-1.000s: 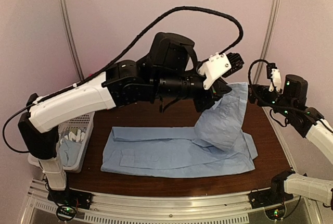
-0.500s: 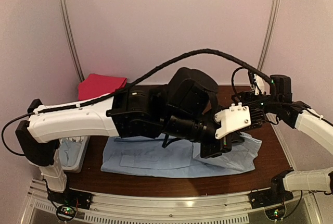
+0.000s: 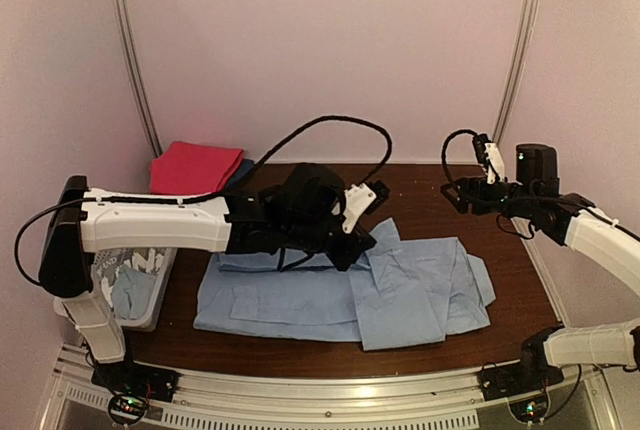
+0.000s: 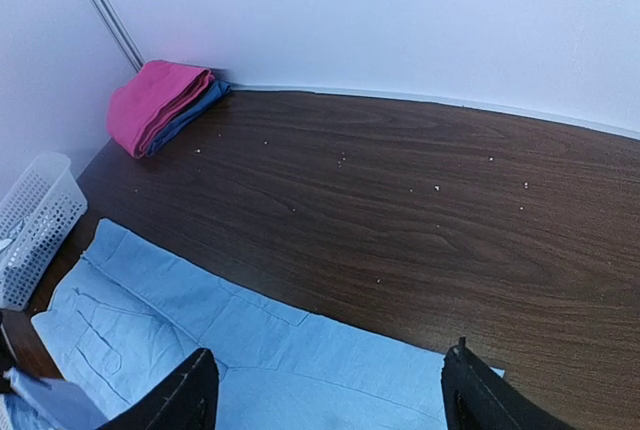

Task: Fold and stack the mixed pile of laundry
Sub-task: Smooth out the rectangle-folded shirt at the center of the board.

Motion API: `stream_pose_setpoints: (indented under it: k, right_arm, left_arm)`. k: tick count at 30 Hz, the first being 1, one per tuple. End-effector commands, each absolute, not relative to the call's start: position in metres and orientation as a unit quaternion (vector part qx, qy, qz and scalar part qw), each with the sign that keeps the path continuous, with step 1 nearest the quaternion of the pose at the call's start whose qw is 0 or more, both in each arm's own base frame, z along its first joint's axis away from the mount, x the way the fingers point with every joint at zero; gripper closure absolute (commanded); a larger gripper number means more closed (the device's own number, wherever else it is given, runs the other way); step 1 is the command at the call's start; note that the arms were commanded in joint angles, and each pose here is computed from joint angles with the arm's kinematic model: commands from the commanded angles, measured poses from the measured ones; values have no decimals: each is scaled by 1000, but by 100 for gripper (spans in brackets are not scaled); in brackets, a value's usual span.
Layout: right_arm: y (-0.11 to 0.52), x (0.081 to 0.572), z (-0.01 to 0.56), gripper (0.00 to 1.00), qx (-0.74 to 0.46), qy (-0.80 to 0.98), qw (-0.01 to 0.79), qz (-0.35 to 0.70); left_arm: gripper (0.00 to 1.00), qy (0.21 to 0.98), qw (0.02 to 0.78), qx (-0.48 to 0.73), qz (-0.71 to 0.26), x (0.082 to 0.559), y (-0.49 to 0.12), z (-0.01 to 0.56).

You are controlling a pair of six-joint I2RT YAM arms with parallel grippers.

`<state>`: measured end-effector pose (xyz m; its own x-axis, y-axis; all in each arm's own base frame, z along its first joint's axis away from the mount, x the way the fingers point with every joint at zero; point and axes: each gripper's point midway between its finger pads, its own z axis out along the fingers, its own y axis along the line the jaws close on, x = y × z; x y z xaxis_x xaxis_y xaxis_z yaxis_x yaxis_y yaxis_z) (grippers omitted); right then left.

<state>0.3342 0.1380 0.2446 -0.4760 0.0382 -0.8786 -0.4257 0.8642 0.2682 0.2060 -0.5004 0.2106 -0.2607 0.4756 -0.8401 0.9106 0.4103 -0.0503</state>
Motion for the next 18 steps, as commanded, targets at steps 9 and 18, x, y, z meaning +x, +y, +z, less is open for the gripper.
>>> stream_pose_setpoints:
  k: [9,18]
  right_arm:
    - [146,339,226,23,-118,834,476,254]
    - [154,334,200,26,-119,846,439,277]
  left_arm:
    - [100,847,449,144,-246,301,-341,195]
    - [100,875,441,51,-191,291,-266,152]
